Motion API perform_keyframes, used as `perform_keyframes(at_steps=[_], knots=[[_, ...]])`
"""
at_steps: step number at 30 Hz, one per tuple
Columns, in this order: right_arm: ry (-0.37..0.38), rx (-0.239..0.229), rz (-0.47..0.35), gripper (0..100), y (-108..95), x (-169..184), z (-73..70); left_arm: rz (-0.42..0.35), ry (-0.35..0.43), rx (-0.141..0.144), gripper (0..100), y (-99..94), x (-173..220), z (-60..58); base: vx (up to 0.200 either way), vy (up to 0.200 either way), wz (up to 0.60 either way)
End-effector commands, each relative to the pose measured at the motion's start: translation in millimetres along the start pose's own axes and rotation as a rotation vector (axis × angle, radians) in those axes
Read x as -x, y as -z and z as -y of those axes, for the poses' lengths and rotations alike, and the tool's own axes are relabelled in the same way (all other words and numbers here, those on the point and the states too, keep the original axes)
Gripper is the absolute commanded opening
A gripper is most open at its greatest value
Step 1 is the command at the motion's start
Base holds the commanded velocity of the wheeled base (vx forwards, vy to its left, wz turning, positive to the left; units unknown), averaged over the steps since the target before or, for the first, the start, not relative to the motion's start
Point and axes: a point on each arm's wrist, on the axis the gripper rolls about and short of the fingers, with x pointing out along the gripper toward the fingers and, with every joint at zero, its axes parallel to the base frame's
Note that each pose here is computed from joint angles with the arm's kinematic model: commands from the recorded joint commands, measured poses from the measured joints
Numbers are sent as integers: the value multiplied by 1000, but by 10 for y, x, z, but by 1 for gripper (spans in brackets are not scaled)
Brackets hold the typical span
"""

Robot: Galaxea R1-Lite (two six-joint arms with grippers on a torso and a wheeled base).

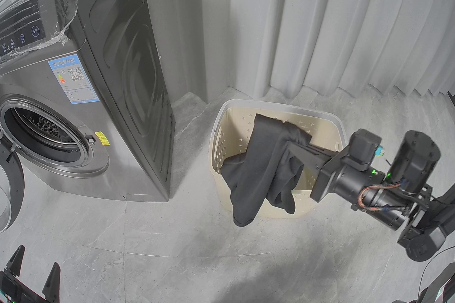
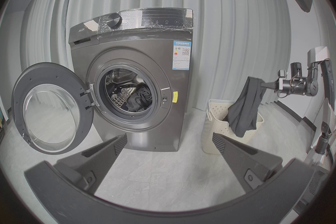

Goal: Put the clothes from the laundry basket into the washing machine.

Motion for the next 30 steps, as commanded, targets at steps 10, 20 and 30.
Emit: perform_keyframes(at_steps=[10,20,30], knots=[[189,43,111,0,-488,486,117,-6,-1,7,100,47,-4,-2,-180,0,0],[204,37,103,0,-461,489,79,-6,-1,7,100,47,-4,-2,0,40,0],[225,28,113,0,-472,463,10,-6,-2,4,100,47,-4,-2,0,200,0]])
